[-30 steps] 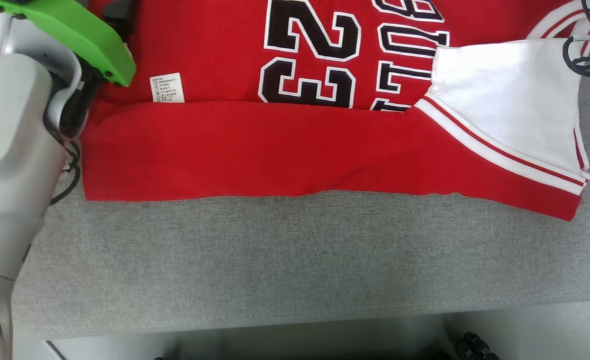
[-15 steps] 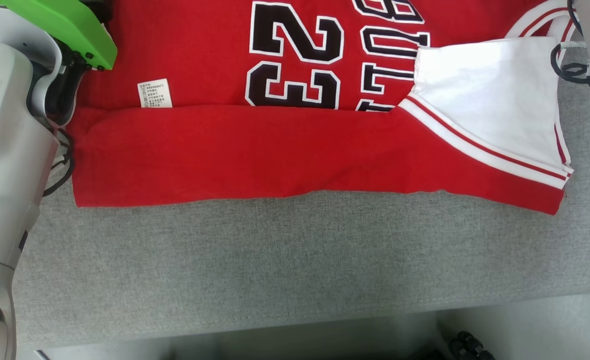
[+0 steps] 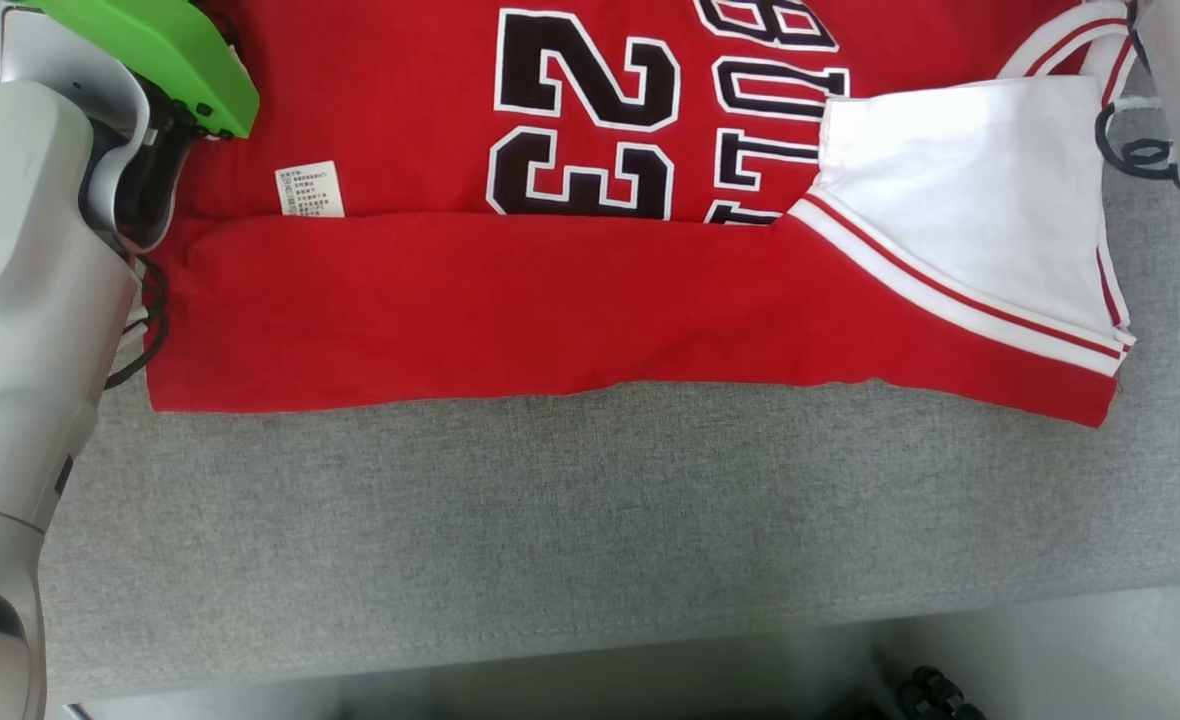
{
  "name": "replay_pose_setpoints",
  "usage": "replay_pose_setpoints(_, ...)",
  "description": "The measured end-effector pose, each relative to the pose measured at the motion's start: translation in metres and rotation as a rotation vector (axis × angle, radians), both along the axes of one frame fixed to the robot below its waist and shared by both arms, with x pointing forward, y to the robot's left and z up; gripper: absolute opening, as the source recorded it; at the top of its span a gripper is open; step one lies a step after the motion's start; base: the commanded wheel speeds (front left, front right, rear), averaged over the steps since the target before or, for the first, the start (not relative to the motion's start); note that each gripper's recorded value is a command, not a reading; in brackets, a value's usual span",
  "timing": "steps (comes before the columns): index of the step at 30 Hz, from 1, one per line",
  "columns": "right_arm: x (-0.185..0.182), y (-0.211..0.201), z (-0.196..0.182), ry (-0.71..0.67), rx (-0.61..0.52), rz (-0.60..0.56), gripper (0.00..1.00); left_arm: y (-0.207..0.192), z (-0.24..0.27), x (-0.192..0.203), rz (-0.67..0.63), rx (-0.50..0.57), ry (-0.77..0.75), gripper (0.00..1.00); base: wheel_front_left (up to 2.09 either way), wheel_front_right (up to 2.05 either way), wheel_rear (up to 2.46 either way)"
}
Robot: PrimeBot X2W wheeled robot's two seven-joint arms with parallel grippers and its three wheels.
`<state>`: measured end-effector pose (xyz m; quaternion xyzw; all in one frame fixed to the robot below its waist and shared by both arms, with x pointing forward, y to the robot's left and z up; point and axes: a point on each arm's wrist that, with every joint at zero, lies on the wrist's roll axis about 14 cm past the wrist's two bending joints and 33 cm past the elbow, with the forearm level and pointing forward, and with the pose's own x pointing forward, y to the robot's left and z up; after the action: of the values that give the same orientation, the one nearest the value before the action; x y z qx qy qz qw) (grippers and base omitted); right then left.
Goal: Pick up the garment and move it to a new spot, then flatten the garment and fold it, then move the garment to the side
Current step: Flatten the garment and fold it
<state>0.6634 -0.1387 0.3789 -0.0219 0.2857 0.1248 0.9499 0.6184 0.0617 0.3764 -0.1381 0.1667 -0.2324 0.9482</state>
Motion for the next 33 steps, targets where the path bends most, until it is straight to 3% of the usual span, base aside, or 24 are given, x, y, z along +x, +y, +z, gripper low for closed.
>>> replay_pose_setpoints(9, -0.009, 0.012, 0.017, -0.067, -0.011, 0.049, 0.0, 0.003, 0.025, -0.002, 0.01, -0.013, -0.061, 0.0, 0.0, 0.0, 0.0)
replay_pose_setpoints(33, -0.082, 0.011, 0.072, -0.364, 0.007, 0.121, 0.0, -0.005, 0.059, -0.073, -0.031, -0.065, -0.09, 0.0, 0.0, 0.0, 0.0)
